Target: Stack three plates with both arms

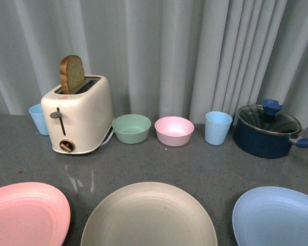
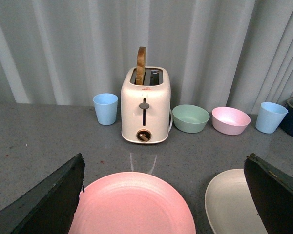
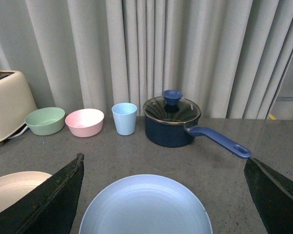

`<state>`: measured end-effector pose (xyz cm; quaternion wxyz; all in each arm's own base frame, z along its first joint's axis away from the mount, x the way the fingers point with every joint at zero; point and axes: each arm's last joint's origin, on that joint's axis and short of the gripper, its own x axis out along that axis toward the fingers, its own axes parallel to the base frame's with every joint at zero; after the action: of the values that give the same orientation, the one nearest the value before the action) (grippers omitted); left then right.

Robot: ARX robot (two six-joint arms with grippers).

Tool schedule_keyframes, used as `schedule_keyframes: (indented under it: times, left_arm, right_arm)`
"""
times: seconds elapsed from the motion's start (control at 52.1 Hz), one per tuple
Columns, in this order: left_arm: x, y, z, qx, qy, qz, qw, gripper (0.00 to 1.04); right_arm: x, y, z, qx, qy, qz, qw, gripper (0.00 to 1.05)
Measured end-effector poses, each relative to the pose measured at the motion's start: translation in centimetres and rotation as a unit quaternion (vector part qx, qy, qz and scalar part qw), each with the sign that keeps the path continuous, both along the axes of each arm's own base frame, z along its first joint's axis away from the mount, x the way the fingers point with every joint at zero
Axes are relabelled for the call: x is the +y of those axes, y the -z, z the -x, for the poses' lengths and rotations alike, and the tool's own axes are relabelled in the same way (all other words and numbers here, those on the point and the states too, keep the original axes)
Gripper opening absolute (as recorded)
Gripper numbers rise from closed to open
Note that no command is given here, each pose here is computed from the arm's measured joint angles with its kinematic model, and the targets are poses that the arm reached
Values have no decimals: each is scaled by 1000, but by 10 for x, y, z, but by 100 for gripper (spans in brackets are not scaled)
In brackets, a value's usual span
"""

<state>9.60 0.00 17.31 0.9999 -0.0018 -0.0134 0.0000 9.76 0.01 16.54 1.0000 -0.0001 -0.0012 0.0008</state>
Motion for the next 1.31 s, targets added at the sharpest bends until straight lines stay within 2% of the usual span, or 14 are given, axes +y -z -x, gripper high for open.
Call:
schedule_keyframes:
  times: [0.595,0.614,0.653,0.71,0.825,0.94,1.094,1.305]
  left_arm:
    - [0,0,0,2,0,1,1000,98]
    - [0,2,-1,29,3,14,999,98]
    - [-1,2,-4,123,7,61,990,98]
    - [1,-2,-20,186,13,90,978,98]
    - [9,-8,-50,208,27,80,974,98]
    - [22,-4,-78,231,17,51,972,98]
    - [54,23,-114,335,-1,-2,942,98]
    - [80,36,-141,384,24,-13,923,98]
  right_arm:
    - [0,0,0,0,0,0,1000,97]
    - [0,0,0,0,0,0,1000,97]
    - [0,0,0,0,0,0,1000,97]
    - [0,0,0,0,0,0,1000,97]
    - [0,0,0,0,0,0,1000,97]
    - [0,0,0,0,0,0,1000,97]
    - [0,0,0,0,0,0,1000,97]
    - [0,0,0,0,0,0,1000,97]
